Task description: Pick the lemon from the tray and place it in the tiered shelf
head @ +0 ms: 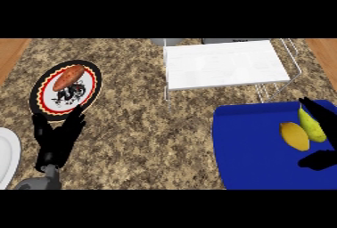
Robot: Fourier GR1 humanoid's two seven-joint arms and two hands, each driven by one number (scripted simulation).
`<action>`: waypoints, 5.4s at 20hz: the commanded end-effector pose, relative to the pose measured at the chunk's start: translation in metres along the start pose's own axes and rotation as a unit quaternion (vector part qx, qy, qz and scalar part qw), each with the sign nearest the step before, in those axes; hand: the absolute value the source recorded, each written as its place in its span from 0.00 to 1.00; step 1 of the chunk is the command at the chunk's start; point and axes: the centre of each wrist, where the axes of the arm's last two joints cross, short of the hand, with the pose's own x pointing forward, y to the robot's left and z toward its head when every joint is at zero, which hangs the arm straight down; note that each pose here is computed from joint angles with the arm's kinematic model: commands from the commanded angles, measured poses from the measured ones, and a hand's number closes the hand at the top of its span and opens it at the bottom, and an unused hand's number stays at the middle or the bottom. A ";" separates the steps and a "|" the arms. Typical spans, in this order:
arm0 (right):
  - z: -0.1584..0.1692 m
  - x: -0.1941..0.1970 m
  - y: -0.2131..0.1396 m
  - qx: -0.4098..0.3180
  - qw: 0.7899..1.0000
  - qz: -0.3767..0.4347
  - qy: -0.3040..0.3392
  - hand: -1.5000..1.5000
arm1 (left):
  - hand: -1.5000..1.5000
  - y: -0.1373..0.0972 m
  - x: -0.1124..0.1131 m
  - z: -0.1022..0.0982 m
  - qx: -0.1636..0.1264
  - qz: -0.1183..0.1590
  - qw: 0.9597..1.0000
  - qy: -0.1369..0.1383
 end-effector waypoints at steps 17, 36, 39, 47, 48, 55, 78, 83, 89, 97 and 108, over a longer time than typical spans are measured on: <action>-0.051 -0.007 0.036 -0.022 0.999 0.002 -0.030 0.00 | 0.50 -0.001 -0.024 0.002 -0.001 -0.002 1.000 0.023; -0.010 0.093 0.092 0.059 0.977 -0.009 -0.203 1.00 | 0.50 -0.003 -0.017 0.001 -0.004 0.006 1.000 0.018; -0.001 0.196 0.120 0.107 0.967 -0.049 -0.224 1.00 | 0.50 -0.006 -0.003 -0.002 -0.004 -0.010 1.000 0.013; 0.088 0.259 0.023 -0.047 0.959 -0.134 -0.245 1.00 | 0.50 0.004 -0.010 -0.001 0.005 -0.003 1.000 0.012; 0.100 0.263 0.010 -0.064 0.957 -0.142 -0.244 1.00 | 0.50 0.000 -0.013 0.000 0.010 0.005 1.000 0.021; 0.143 0.286 -0.073 -0.149 0.955 -0.160 -0.201 1.00 | 0.50 -0.005 -0.016 0.002 -0.001 0.002 1.000 0.018; 0.027 0.287 -0.230 -0.179 0.954 -0.189 -0.150 1.00 | 0.50 -0.003 -0.013 -0.011 -0.007 0.006 1.000 0.015; 0.008 0.300 -0.240 -0.171 0.962 -0.150 -0.149 1.00 | 0.50 0.003 -0.005 -0.004 0.007 0.000 1.000 0.015; -0.031 0.286 -0.223 -0.168 0.965 -0.134 -0.152 1.00 | 0.50 0.019 -0.019 -0.003 -0.013 -0.001 1.000 0.018; -0.067 0.286 -0.216 -0.181 0.964 -0.126 -0.148 1.00 | 0.50 0.004 -0.003 -0.006 -0.003 -0.003 1.000 0.012; -0.093 0.276 -0.231 -0.186 0.954 -0.145 -0.185 1.00 | 0.50 0.004 -0.006 -0.003 -0.013 0.003 1.000 0.012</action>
